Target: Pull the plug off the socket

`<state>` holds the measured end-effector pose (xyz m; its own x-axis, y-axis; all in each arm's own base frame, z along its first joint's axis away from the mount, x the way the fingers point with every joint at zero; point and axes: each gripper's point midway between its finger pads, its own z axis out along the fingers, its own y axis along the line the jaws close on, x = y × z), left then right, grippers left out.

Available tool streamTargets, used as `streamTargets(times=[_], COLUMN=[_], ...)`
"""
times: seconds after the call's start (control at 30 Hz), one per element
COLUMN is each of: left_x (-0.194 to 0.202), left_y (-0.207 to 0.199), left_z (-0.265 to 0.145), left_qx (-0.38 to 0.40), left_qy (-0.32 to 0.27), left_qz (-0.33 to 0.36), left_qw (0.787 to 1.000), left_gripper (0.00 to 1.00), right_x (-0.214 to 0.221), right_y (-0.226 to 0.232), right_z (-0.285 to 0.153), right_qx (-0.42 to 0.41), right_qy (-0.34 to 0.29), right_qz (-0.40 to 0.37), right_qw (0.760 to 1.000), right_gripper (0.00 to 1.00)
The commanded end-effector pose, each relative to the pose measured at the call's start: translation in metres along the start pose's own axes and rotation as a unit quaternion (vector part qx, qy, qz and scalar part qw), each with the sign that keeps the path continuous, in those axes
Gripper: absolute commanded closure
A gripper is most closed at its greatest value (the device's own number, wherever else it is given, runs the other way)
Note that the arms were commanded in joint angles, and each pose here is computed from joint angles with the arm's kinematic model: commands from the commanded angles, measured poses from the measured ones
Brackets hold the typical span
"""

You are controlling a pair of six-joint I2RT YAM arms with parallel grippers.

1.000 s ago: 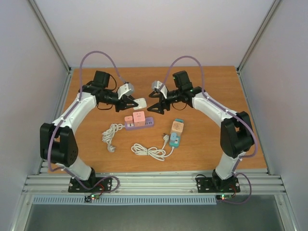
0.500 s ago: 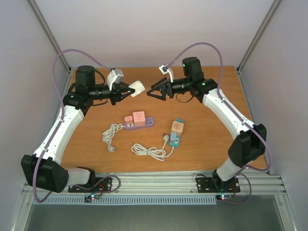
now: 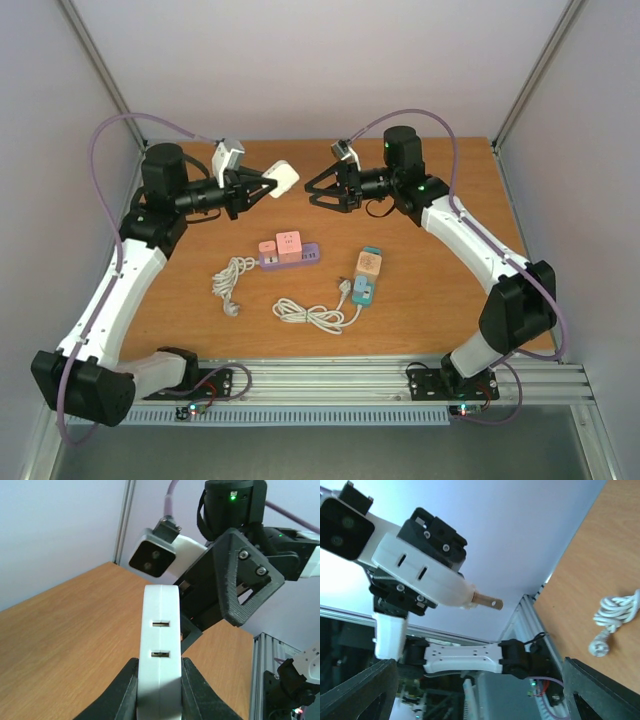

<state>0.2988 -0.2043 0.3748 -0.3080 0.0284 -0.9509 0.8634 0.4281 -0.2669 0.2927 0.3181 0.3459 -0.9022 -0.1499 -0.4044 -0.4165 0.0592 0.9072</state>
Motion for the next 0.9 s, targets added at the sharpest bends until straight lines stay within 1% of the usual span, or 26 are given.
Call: streamTargets(times=[0.0,0.17,0.5,0.87], left_x=[-0.013,-0.006,-0.004,0.001], left_y=[-0.012,-0.011,-0.02,-0.04], left_z=[0.001,0.01,0.016,0.013], left_qx=[0.01,0.018,0.042,0.1], left_qy=[-0.028,-0.024,-0.018,-0.021], left_qz=[0.02,0.019,0.019,0.001], left_qw=[0.999,0.999,0.999,0.995], left_gripper=[0.99,0.99,0.99,0.99], right_x=[0.007,0.005,0.0,-0.002], right_y=[0.042,0.054,0.058,0.067], right_z=[0.001,0.009,0.013,0.011], right_qx=[-0.053,-0.061,-0.071,-0.08], right_qy=[0.018,0.025,0.021,0.017], right_qz=[0.022,0.018,0.023,-0.014], right_qw=[0.998,0.998,0.997,0.997], right_gripper=[0.09,0.09,0.09,0.1])
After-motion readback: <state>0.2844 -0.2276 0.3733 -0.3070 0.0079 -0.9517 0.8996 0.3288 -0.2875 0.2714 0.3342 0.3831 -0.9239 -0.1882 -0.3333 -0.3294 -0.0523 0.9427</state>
